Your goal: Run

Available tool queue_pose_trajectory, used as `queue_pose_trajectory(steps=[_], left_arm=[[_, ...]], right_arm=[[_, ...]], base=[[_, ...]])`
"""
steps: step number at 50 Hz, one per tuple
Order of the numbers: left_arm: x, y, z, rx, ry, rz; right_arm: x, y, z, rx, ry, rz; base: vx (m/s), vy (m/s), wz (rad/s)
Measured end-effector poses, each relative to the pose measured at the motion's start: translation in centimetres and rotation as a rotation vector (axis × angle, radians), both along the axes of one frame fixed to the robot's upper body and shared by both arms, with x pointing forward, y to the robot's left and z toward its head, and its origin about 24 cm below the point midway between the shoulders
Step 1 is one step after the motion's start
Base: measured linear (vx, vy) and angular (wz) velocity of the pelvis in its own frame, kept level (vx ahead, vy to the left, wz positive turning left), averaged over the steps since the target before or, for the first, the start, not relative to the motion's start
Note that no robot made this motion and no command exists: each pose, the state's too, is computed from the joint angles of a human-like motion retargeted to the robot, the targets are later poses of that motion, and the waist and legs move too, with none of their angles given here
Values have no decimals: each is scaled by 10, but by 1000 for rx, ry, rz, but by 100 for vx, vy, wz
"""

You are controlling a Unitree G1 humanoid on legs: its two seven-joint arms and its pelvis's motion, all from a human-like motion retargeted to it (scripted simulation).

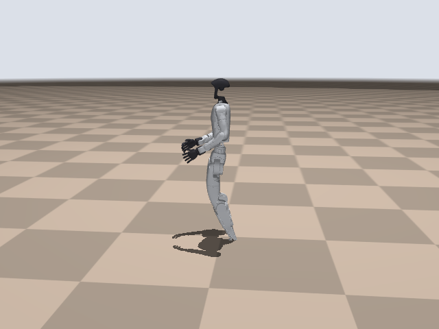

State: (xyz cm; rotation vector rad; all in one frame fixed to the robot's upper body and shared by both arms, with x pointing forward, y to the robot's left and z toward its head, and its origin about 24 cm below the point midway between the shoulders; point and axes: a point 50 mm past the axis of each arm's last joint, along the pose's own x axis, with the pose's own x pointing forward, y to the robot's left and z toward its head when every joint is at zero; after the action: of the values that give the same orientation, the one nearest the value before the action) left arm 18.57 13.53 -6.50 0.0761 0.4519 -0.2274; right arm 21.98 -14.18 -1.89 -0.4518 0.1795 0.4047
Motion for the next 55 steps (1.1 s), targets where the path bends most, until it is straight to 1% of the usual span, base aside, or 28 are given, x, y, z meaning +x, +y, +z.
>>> queue_pose_trajectory(steps=[13, 24, 29, 36, 44, 50, 55], left_arm=[[31, 6, 17, -28, -105, 31], [26, 11, 22, -17, -131, 8], [23, 12, 26, -9, -146, -22], [14, 12, 28, -25, -148, -49], [6, 19, 32, -71, -153, -16], [20, 6, 47, -130, -231, 10], [57, -22, 98, -218, -452, -68]], right_arm=[[24, -5, 18, 63, -90, -65], [18, -12, 19, 43, -109, -73], [19, -10, 29, 29, -155, -36], [25, 7, 52, 62, -253, 55], [27, 21, 75, 93, -344, 138], [17, 24, 72, 150, -327, 117], [0, 11, 61, 195, -278, 42]], base=[[3, 0, 4], [2, 0, -1], [3, 0, -2], [3, 1, -3], [10, 6, -4], [14, 8, 22], [41, 2, 89]])
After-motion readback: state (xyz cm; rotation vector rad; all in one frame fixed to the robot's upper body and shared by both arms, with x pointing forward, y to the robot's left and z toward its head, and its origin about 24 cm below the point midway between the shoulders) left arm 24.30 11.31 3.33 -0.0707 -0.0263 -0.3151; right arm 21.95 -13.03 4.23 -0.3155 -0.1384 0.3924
